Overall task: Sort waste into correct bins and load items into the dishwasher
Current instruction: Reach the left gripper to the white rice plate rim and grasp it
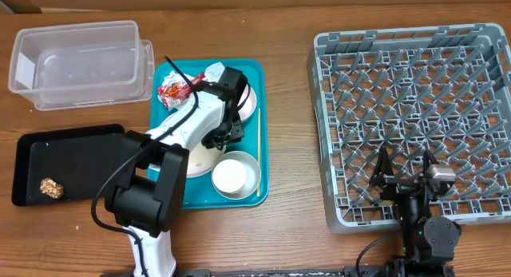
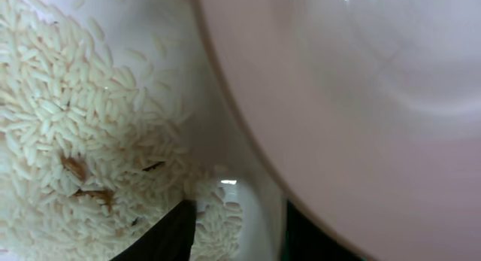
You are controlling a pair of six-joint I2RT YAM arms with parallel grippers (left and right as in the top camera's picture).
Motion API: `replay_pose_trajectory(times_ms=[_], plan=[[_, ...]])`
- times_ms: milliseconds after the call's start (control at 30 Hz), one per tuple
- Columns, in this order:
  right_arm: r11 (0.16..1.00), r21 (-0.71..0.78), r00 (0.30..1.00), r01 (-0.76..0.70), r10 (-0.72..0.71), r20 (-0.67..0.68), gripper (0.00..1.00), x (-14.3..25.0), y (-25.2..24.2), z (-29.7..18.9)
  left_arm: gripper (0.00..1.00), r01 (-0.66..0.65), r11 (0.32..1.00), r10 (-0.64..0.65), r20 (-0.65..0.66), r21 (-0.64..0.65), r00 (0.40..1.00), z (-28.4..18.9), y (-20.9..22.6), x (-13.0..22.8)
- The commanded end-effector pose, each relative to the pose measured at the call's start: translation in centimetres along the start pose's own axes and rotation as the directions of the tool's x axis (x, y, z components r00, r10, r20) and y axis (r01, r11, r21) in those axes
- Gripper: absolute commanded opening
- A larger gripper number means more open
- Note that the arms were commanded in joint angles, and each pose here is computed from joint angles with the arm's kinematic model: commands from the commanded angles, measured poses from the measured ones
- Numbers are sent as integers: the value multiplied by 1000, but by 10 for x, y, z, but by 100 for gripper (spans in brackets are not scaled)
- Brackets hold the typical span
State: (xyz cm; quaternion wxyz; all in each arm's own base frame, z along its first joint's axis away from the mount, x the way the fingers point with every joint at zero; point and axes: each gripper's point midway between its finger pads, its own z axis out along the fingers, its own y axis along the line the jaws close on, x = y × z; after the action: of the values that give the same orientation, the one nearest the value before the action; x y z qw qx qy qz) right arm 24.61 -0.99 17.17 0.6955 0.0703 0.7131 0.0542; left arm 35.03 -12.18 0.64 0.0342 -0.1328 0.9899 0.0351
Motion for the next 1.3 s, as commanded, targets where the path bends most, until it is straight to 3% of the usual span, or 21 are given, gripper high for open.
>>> replay_pose_trajectory(times_ms=[0,167,267,667,733,1267], plan=[[1000,2,1000,1,-1,7,100,1,-1,0,39,-19,999,20,16,-31,1000,-3,1,-7],[1000,2,1000,1,-1,7,100,1,-1,0,32,-22,999,23,26,-39,999,-10,1,-12],[1000,2,1000,1,-1,7,100,1,-1,0,20,-23,999,24,21,-42,999,-10,2,-11],[1000,2,1000,1,-1,7,100,1,-1,0,17,-24,999,24,12,-44,1000,-10,2,-9],[1000,2,1000,1,-1,7,100,1,-1,0,4,-24,999,25,5,-43,1000,-10,2,-8],[1000,2,1000,1,-1,7,100,1,-1,0,4,-39,990,40,4,-137,999,-21,17,-6]])
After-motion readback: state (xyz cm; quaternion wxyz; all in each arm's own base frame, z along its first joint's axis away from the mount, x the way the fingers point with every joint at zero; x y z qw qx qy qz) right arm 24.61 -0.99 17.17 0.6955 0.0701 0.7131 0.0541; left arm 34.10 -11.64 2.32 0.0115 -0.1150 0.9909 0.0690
